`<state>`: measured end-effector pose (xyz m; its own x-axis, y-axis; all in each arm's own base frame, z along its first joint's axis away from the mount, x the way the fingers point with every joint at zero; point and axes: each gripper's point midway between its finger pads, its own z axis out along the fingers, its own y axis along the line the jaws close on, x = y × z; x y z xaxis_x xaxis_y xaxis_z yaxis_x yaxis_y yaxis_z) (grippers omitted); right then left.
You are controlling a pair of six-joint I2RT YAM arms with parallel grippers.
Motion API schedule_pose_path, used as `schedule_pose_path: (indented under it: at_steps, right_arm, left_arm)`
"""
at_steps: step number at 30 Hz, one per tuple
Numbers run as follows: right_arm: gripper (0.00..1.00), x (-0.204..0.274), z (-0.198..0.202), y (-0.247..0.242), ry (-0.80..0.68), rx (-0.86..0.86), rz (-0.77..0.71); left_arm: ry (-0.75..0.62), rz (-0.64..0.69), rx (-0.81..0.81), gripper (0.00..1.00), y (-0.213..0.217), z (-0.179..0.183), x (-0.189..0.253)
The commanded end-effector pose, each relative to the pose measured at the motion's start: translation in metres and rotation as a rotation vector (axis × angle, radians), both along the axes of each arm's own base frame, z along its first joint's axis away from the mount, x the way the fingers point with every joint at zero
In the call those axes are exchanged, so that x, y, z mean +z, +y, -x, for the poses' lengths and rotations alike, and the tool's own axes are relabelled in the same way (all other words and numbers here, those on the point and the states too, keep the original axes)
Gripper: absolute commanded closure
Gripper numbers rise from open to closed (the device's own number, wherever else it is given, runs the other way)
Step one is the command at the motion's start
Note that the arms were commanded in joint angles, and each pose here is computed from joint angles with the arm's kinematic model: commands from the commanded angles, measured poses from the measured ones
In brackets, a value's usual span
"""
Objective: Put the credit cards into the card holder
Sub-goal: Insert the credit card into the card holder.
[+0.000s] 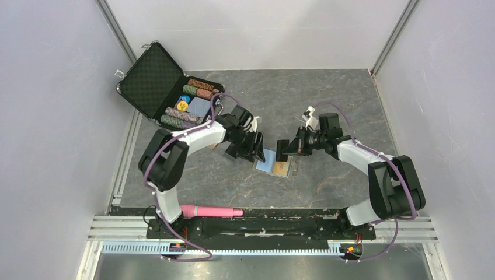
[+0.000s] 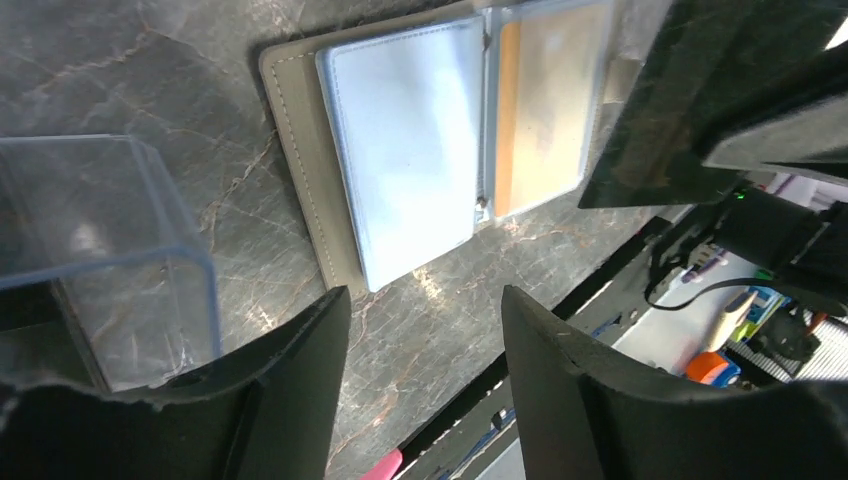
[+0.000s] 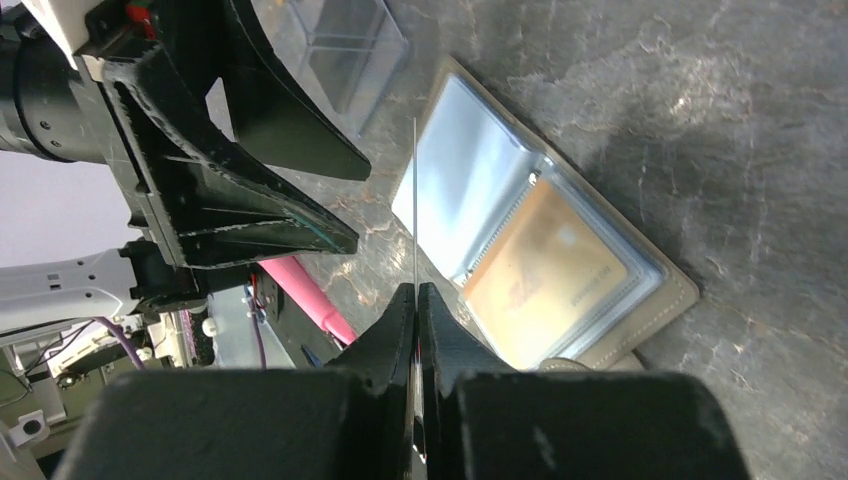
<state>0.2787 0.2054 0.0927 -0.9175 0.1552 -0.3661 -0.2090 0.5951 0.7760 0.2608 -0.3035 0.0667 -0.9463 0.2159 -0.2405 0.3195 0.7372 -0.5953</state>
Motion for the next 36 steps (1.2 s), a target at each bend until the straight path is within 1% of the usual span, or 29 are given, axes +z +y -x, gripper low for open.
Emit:
schedule_pose_path:
  at_steps: [1, 3, 7, 13, 17, 20, 21, 23, 26, 29, 33, 36]
  right_arm:
    - [1.0, -0.003, 0.005, -0.009, -0.019, 0.015, 0.057]
    - [1.0, -0.005, 0.005, -0.01, -0.016, 0.016, 0.063]
    - [1.0, -0.011, 0.007, -0.013, -0.001, 0.019, 0.09]
    - [1.0, -0.02, 0.008, -0.021, 0.019, -0.002, 0.117]
    - [1.0, -0.019, 0.008, -0.024, 0.022, -0.01, 0.115]
    - [1.0, -0.02, 0.009, -0.029, 0.035, -0.022, 0.105]
    - [1.0, -0.022, 0.01, -0.031, 0.043, -0.025, 0.101]
    - [1.0, -0.023, 0.011, -0.035, 0.054, -0.035, 0.094]
    - [1.0, -0.026, 0.013, -0.039, 0.063, -0.042, 0.087]
    - [1.0, -0.03, 0.015, -0.04, 0.073, -0.024, 0.075]
    - [1.0, -0.041, 0.022, -0.036, 0.114, 0.012, 0.051]
    - [1.0, -0.045, 0.023, -0.037, 0.124, 0.005, 0.056]
  left_arm:
    - [-0.087, -0.171, 0.003, 0.36, 0.014, -0.019, -0.012]
    - [-0.081, -0.217, 0.013, 0.34, 0.019, -0.022, -0.022]
    - [-0.018, -0.159, -0.013, 0.31, 0.006, -0.014, -0.032]
    - [0.057, -0.124, -0.069, 0.33, -0.01, 0.007, -0.042]
    - [0.089, -0.087, -0.105, 0.38, -0.025, 0.015, -0.037]
    - [0.129, -0.017, -0.136, 0.48, -0.038, 0.018, -0.028]
    - [0.133, -0.003, -0.139, 0.49, -0.042, 0.018, -0.025]
    - [0.141, 0.035, -0.151, 0.5, -0.05, 0.018, -0.018]
    - [0.16, 0.052, -0.16, 0.51, -0.057, 0.019, -0.017]
    - [0.137, 0.01, -0.15, 0.52, -0.052, 0.017, -0.019]
    - [0.059, -0.152, -0.124, 0.54, -0.026, 0.007, -0.028]
    - [0.047, -0.221, -0.135, 0.57, -0.013, 0.008, -0.036]
